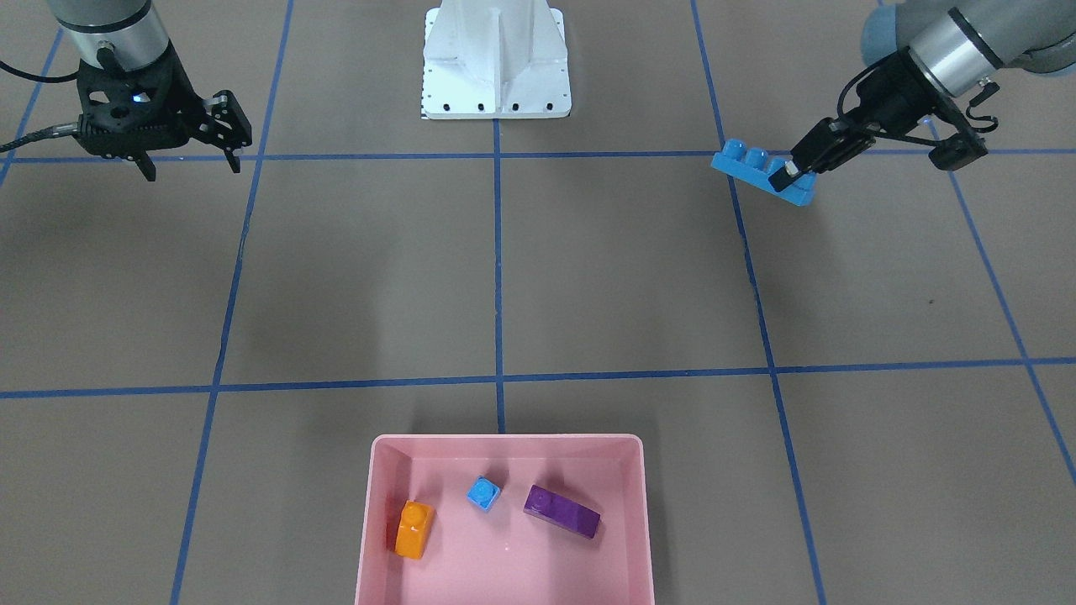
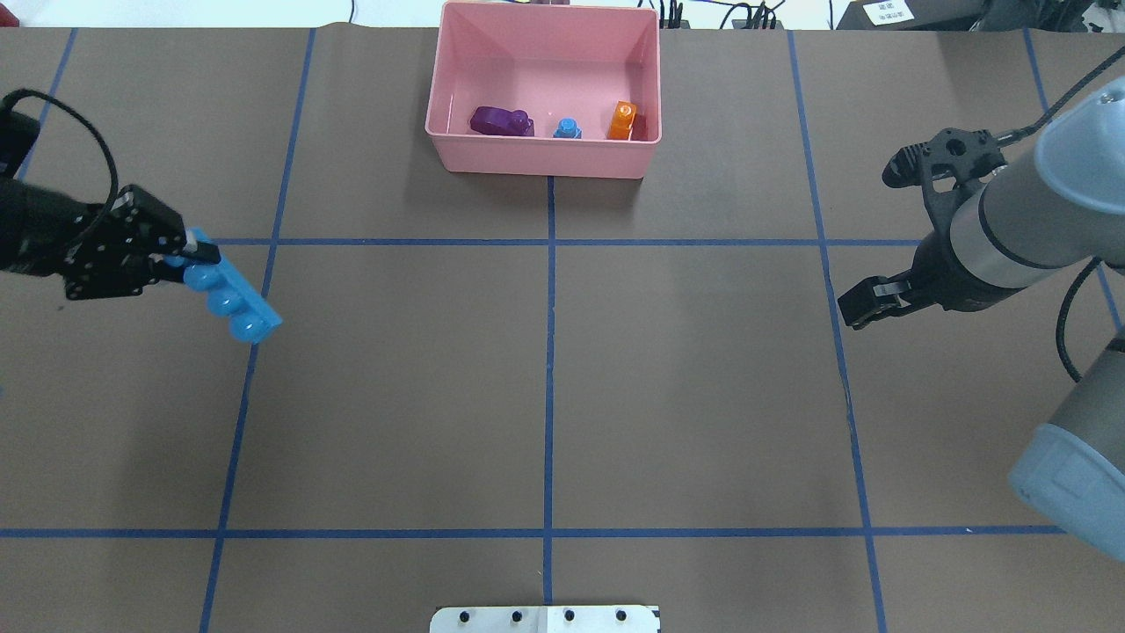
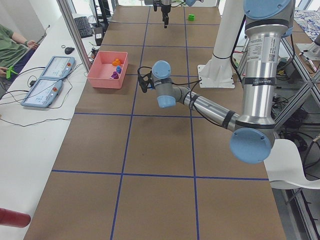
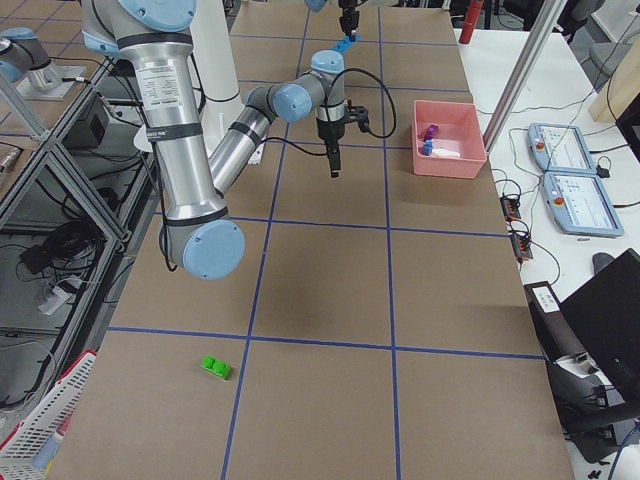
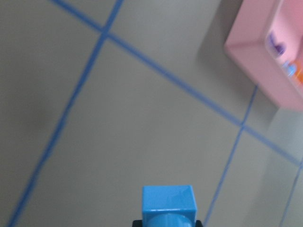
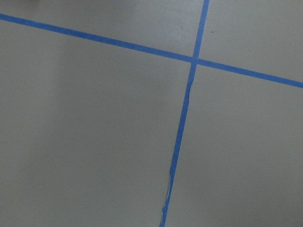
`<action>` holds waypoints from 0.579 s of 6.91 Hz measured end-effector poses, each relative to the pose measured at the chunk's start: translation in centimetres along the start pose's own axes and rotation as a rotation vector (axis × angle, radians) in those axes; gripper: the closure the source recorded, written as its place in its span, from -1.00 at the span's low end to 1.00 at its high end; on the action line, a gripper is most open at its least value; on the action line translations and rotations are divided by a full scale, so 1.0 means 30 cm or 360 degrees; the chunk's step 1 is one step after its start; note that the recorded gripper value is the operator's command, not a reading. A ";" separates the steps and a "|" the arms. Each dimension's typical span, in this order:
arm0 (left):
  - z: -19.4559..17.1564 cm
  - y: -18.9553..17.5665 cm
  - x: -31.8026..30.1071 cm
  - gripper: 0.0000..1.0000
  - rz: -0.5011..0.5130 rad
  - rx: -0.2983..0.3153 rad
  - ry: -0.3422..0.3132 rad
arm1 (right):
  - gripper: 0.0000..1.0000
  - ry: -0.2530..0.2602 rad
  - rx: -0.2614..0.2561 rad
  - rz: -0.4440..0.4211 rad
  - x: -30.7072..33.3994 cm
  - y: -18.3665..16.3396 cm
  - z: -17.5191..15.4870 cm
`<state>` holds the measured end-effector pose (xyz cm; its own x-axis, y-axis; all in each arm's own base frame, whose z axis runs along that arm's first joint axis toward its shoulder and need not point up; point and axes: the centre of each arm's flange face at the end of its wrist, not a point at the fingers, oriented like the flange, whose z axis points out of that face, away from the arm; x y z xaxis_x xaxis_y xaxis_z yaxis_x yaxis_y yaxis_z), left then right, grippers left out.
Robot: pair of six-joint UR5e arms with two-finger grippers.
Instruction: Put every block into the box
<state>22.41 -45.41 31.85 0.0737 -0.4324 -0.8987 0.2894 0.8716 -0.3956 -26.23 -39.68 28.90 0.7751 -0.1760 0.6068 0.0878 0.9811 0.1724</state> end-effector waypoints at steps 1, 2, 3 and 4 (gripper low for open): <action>0.044 -0.020 0.194 1.00 -0.0107 0.0107 0.0018 | -1.00 0.0000 0.0001 0.0000 0.002 -0.002 -0.001; 0.093 -0.039 0.398 1.00 -0.0232 0.0215 0.0020 | -1.00 -0.0001 0.0001 0.0000 0.003 -0.003 -0.002; 0.151 -0.066 0.574 1.00 -0.0394 0.0303 0.0032 | -1.00 -0.0002 0.0002 -0.0001 0.004 -0.005 -0.003; 0.232 -0.118 0.732 1.00 -0.0598 0.0391 0.0052 | -1.00 -0.0001 0.0003 -0.0004 0.011 -0.011 -0.005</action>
<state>29.64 -59.58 14.82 -0.1086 -0.6974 -0.7084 0.5090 0.5731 -0.6423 -25.91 -40.04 28.94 0.7745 -0.1787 0.6068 0.0887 0.9805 0.1755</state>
